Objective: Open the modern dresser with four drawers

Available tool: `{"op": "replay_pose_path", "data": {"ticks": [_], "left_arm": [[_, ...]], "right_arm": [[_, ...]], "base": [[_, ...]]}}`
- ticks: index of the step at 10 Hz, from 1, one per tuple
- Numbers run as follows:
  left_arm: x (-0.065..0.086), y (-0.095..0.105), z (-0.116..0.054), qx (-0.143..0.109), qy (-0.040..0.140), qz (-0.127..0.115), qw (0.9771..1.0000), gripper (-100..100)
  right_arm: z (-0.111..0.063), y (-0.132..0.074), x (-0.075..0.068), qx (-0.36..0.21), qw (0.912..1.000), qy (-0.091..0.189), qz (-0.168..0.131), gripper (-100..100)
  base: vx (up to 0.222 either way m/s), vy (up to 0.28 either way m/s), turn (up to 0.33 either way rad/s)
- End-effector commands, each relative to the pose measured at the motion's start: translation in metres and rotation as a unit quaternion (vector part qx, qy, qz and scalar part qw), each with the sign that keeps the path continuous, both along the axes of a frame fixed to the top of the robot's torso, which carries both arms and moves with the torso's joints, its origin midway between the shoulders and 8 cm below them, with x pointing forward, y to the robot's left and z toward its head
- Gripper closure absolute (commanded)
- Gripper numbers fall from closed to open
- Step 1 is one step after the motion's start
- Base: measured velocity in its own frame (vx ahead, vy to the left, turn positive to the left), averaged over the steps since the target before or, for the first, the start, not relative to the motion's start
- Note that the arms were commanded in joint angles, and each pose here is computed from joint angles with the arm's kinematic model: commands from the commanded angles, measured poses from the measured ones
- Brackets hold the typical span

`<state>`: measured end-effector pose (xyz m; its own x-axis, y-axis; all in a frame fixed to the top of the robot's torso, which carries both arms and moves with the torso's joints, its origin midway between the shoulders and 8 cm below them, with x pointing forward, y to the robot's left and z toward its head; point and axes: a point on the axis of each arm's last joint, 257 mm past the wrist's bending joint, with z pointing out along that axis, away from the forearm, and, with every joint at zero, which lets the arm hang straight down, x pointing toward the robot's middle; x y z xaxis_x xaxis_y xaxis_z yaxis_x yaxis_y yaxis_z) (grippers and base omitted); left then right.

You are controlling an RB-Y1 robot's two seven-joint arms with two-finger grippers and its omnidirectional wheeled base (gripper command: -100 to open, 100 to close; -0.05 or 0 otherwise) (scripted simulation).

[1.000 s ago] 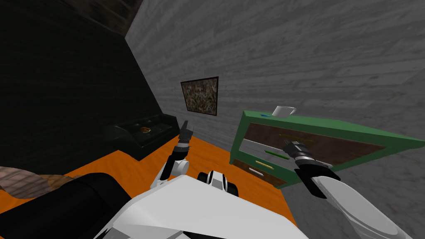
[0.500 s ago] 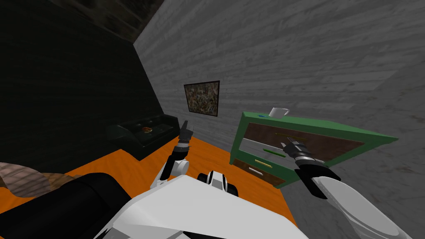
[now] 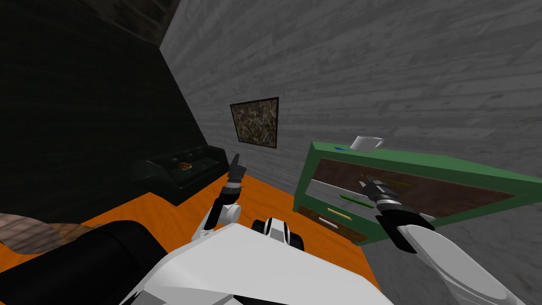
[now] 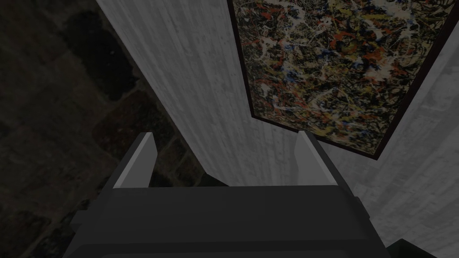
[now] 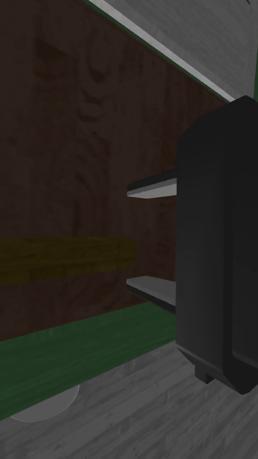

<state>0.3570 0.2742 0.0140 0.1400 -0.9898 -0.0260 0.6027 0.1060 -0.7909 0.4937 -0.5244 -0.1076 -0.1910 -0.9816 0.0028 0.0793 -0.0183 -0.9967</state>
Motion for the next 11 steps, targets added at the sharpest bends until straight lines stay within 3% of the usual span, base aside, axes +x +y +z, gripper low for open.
{"op": "replay_pose_path", "data": {"ticks": [1,4,5,10,11], "left_arm": [[0.0,0.0,0.0,0.0,0.0,0.0,1.0,0],[0.0,0.0,0.0,0.0,0.0,0.0,1.0,0],[0.0,0.0,0.0,0.0,0.0,0.0,1.0,0],[0.0,0.0,0.0,0.0,0.0,0.0,1.0,0],[0.0,0.0,0.0,0.0,0.0,0.0,1.0,0]], "right_arm": [[0.001,0.004,0.0,0.001,1.0,0.001,0.006,100],[0.001,0.005,-0.001,0.001,1.0,0.002,0.009,100],[0.003,0.002,0.0,0.0,1.0,0.001,0.006,-100],[0.005,-0.003,0.0,-0.001,1.0,0.0,0.002,-100],[0.005,0.012,0.002,-0.001,0.9998,0.0,0.017,-100]], "base": [[-0.179,0.032,-0.06],[-0.149,0.036,-0.036],[0.086,-0.007,0.044],[0.147,-0.025,0.031],[0.087,-0.01,-0.228]]}}
